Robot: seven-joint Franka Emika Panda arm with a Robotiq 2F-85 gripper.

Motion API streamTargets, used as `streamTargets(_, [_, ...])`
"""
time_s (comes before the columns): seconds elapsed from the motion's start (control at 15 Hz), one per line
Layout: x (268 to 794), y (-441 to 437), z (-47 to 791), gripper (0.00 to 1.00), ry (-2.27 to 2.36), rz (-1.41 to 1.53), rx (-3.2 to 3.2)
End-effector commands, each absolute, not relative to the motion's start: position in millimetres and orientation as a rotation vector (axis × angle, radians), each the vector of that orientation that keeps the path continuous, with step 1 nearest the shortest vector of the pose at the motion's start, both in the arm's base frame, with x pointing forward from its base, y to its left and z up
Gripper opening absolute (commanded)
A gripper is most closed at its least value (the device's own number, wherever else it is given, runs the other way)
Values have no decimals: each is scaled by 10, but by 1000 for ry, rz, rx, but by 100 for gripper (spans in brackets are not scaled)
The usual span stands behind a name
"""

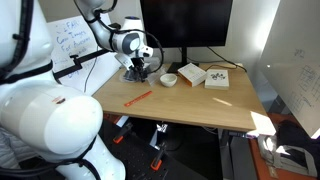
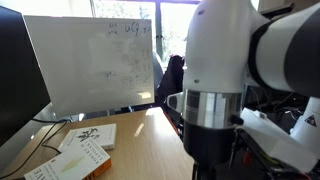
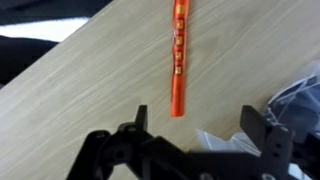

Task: Put the pen in the small bowl

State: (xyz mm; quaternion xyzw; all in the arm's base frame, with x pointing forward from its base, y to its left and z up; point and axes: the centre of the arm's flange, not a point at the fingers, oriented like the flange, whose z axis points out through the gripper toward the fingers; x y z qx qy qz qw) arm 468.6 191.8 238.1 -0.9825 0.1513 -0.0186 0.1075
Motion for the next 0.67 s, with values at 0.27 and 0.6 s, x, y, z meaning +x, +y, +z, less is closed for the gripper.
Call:
streamTargets(0.27, [5584, 2420, 908, 100, 564, 156, -2882])
streamTargets(0.6, [5747, 2483, 590, 58, 583, 153, -2955])
